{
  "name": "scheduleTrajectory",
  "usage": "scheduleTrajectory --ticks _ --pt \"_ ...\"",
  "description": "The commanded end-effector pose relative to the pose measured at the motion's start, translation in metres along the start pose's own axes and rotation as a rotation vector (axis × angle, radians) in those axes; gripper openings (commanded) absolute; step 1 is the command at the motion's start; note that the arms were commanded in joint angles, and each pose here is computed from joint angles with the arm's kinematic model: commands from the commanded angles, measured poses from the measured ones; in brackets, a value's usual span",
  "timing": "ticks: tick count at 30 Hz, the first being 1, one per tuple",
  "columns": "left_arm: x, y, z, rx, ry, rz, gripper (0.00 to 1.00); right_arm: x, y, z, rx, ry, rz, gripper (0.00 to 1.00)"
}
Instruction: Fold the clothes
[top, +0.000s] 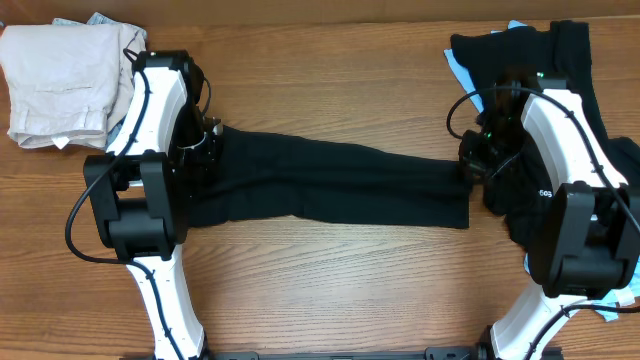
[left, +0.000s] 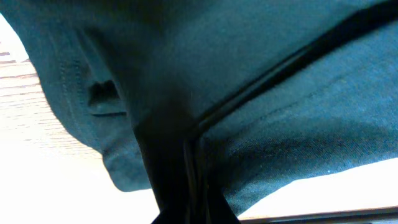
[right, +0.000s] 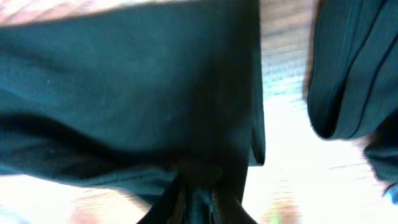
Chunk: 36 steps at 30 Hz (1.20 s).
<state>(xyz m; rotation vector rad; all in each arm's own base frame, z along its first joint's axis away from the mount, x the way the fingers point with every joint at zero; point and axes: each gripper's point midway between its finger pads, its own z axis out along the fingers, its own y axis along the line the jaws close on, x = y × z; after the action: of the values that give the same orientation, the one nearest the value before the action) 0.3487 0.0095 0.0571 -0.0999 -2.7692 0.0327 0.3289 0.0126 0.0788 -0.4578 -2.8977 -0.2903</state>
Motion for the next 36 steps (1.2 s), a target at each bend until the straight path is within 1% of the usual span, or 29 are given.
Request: scheduleTrajectory --ticks 1,2,3,4,5,6,11,14,16,19,20,23,25,26,27,28,29,31,32,36 --pt "0.001 0.016 0.003 -0.063 -0.003 -0.049 0.52 0.006 -0.004 -0.003 0.007 -0.013 0.004 0.36" --pt "0.0 0.016 0.003 -0.064 -0.007 -0.048 0.66 0.007 -0.004 -0.002 0.008 -0.01 0.004 0.44" --pt "-0.003 0.018 0.002 -0.075 -0.018 -0.049 0.84 0.008 -0.005 0.0 0.01 -0.004 0.006 0.58" --pt "-0.004 0.02 0.002 -0.084 -0.024 -0.05 1.0 0.008 -0.005 0.001 0.01 -0.003 0.006 0.65" --pt "-0.008 0.023 0.002 -0.097 -0.039 -0.053 1.0 0.007 -0.007 0.006 0.018 -0.006 0.005 0.72" --pt "-0.01 0.025 0.002 -0.109 -0.05 -0.066 1.0 0.007 -0.008 0.007 0.019 -0.009 0.005 0.73" --pt "-0.032 0.032 -0.006 -0.102 -0.151 -0.142 1.0 -0.005 -0.012 0.035 0.012 -0.061 -0.006 0.74" --pt "-0.038 0.033 -0.035 -0.111 -0.218 -0.144 1.0 -0.004 -0.016 0.053 0.012 -0.064 -0.006 0.74" --pt "-0.048 0.034 -0.085 -0.113 -0.349 -0.15 1.0 -0.002 -0.019 0.064 0.011 -0.066 -0.006 0.77" --pt "-0.054 0.03 -0.143 -0.095 -0.522 -0.149 1.0 -0.004 -0.02 0.071 0.008 -0.079 -0.009 0.78" --pt "-0.053 0.028 -0.159 -0.088 -0.57 -0.147 1.0 -0.004 -0.02 0.073 0.007 -0.083 -0.01 0.78" --pt "-0.047 0.021 -0.225 -0.065 -0.777 -0.138 1.0 -0.008 -0.022 0.082 0.002 -0.106 -0.015 0.78" --pt "-0.039 0.02 -0.254 -0.064 -0.866 -0.136 1.0 -0.007 -0.023 0.088 0.001 -0.113 -0.016 0.78" --pt "-0.036 0.019 -0.26 -0.065 -0.887 -0.135 1.0 -0.007 -0.024 0.089 0.001 -0.113 -0.017 0.77" --pt "-0.029 0.019 -0.273 -0.069 -0.928 -0.135 1.0 -0.006 -0.025 0.094 0.0 -0.118 -0.017 0.63" --pt "-0.028 0.019 -0.276 -0.069 -0.936 -0.135 1.0 -0.006 -0.025 0.095 -0.001 -0.119 -0.018 0.59" --pt "-0.026 0.019 -0.278 -0.072 -0.941 -0.13 1.0 -0.007 -0.025 0.097 -0.002 -0.125 -0.019 0.37" --pt "-0.025 0.018 -0.277 -0.08 -0.936 -0.116 1.0 -0.01 -0.024 0.097 -0.006 -0.14 -0.021 0.12" --pt "-0.025 0.019 -0.275 -0.087 -0.926 -0.109 1.0 -0.013 -0.024 0.097 -0.008 -0.15 -0.023 0.04" --pt "-0.02 0.031 -0.27 -0.151 -0.895 -0.143 1.0 -0.019 -0.027 0.089 -0.003 -0.167 -0.005 0.04"
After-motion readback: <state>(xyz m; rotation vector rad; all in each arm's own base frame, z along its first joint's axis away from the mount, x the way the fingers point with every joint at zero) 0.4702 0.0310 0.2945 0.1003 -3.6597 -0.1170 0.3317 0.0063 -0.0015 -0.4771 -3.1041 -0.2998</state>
